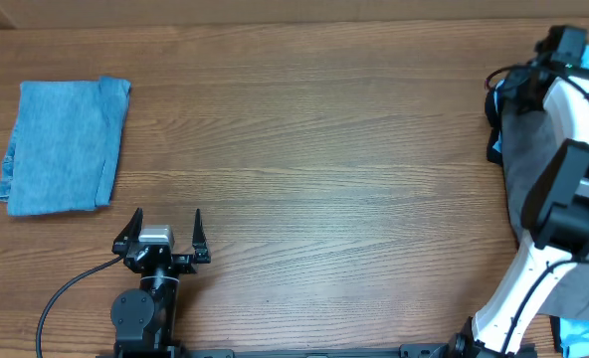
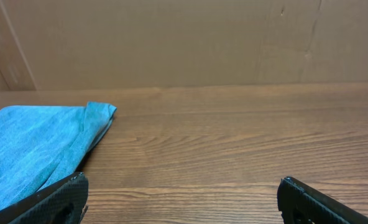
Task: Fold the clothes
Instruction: 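Grasp the grey shorts with the right gripper and lift them, then drag the grey shorts left and lay them on the table center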
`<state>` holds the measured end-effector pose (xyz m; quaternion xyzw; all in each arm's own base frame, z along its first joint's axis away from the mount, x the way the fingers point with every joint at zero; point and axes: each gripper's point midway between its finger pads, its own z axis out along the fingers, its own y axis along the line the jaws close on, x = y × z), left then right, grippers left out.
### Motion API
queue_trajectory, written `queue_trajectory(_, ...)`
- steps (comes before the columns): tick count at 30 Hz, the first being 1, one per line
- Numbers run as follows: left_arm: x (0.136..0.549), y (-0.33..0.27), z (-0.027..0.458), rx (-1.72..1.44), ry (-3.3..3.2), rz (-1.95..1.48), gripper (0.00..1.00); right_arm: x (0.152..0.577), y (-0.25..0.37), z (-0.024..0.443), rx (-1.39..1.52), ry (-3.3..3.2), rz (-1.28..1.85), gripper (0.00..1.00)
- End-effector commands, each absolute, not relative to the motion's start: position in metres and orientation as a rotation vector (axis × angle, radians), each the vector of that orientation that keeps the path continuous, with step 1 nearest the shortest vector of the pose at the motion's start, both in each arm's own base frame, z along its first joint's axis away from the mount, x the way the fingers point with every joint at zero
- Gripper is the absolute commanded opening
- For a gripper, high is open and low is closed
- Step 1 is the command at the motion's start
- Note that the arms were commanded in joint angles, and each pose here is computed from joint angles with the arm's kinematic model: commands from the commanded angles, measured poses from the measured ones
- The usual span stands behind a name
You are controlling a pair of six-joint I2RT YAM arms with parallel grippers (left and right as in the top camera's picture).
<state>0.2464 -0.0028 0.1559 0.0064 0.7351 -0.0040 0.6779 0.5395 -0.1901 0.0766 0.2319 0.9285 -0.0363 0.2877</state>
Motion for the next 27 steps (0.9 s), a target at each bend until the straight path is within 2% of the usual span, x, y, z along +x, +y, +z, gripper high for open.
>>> queue_trajectory(1,0.246,0.001,0.155,0.013,1.65,0.018,1.0,0.538,-0.193,0.231,0.56,2.195,-0.118,0.04)
queue_trajectory(4,0.246,0.001,0.155,0.013,1.65,0.018,1.0,0.511,-0.191,0.308,0.552,2.064,-0.172,0.04)
queue_trajectory(9,0.246,0.001,0.155,0.013,1.65,0.018,1.0,0.48,-0.161,0.365,0.494,2.0,-0.137,0.04)
queue_trajectory(11,0.246,0.001,0.155,0.013,1.65,0.018,1.0,0.472,-0.12,0.395,0.397,1.961,-0.07,0.04)
queue_trajectory(13,0.246,0.001,0.155,0.013,1.65,0.018,1.0,0.466,-0.051,0.419,0.233,1.942,0.07,0.04)
queue_trajectory(15,0.246,0.001,0.155,0.013,1.65,0.018,1.0,0.464,0.008,0.421,0.099,1.957,0.185,0.04)
queue_trajectory(17,0.246,0.001,0.155,0.013,1.65,0.018,1.0,0.46,0.092,0.411,-0.074,1.99,0.332,0.04)
queue_trajectory(22,0.246,0.001,0.155,0.013,1.65,0.018,1.0,0.443,0.252,0.357,-0.39,2.076,0.53,0.04)
queue_trajectory(24,0.246,0.001,0.155,0.013,1.65,0.018,1.0,0.43,0.293,0.334,-0.482,2.113,0.565,0.17)
queue_trajectory(25,0.246,0.001,0.155,0.013,1.65,0.018,1.0,0.424,0.308,0.325,-0.519,2.126,0.577,0.39)
queue_trajectory(27,0.246,0.001,0.155,0.013,1.65,0.019,1.0,0.409,0.332,0.318,-0.581,2.132,0.603,0.56)
